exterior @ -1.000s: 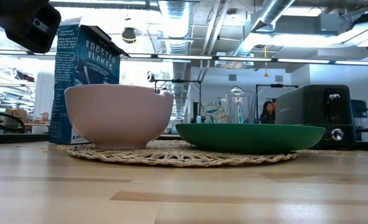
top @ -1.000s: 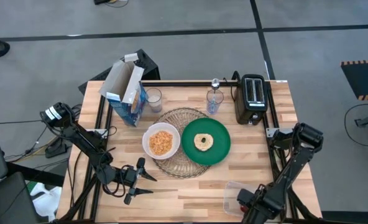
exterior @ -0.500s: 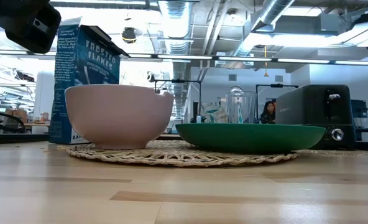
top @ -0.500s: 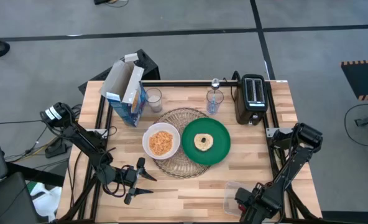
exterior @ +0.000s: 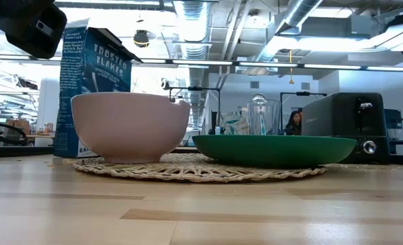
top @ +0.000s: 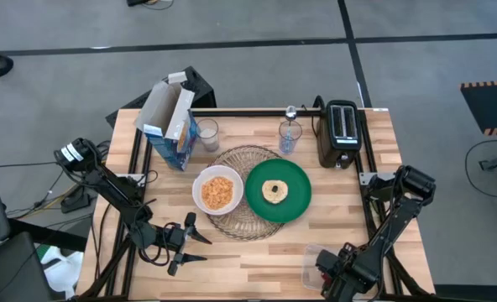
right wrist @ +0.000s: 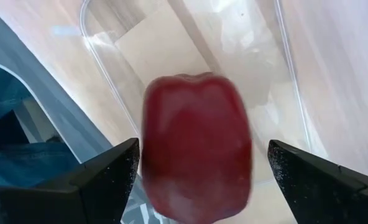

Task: Arrange a breakfast setting
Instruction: Put the apple on top of the brown placemat

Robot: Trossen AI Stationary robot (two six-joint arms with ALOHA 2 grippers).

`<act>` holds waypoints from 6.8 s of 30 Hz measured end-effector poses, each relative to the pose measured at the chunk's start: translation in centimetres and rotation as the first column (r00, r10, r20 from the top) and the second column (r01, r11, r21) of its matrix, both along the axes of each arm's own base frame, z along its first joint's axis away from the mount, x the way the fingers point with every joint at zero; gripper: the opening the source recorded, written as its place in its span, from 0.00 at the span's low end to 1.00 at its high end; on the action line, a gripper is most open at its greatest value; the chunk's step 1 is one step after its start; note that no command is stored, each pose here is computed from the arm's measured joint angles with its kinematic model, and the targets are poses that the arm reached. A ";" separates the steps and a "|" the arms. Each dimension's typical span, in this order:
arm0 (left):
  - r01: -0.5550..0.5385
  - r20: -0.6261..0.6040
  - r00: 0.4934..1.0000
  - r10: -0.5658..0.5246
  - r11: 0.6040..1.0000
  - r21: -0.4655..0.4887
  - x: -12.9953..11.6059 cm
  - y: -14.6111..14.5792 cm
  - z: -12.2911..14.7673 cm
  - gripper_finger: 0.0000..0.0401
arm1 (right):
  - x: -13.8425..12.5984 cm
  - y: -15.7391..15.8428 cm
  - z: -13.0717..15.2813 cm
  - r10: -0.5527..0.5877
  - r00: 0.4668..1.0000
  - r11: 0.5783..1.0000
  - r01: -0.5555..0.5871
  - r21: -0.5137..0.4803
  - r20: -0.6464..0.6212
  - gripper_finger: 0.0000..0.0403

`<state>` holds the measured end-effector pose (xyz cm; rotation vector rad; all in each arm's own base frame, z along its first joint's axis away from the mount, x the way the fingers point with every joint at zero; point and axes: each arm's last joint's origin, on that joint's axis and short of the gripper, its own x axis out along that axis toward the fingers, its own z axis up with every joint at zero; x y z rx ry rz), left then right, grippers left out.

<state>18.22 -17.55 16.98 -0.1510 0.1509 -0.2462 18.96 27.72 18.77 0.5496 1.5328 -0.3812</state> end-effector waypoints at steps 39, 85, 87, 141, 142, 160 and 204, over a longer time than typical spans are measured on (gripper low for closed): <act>-0.007 -0.004 1.000 0.007 1.000 -0.002 0.1 0.1 0.0 0.52 | 0.7 0.8 -3.5 -0.044 0.998 0.998 0.046 0.053 -0.041 0.97; -0.002 -0.107 0.994 0.022 0.984 0.180 3.3 -1.8 3.5 0.52 | 7.3 -0.2 6.6 0.122 0.898 0.975 -0.028 -0.221 0.423 0.78; -0.002 -0.091 0.996 0.018 0.984 0.178 3.7 -2.2 4.5 0.52 | 8.5 -0.3 6.6 0.155 0.861 0.970 -0.040 -0.239 0.485 0.78; -0.082 -0.073 0.994 0.082 0.997 0.009 8.5 -0.4 5.8 1.00 | 20.1 -3.6 5.9 0.413 0.484 0.894 -0.052 -0.445 0.772 0.78; -0.077 -0.079 0.994 0.078 0.997 0.018 8.8 -0.5 5.6 1.00 | 20.1 -3.7 6.0 0.414 0.483 0.893 -0.052 -0.447 0.772 0.78; -0.069 -0.138 0.987 0.080 0.994 0.082 10.1 -1.4 5.9 0.67 | 19.8 -3.4 5.9 0.409 0.488 0.897 -0.059 -0.438 0.771 0.79; 0.093 0.371 0.928 -0.009 0.973 -0.209 5.0 2.4 4.8 0.58 | 12.0 -0.1 4.5 0.461 0.426 0.762 0.260 -0.593 0.778 0.87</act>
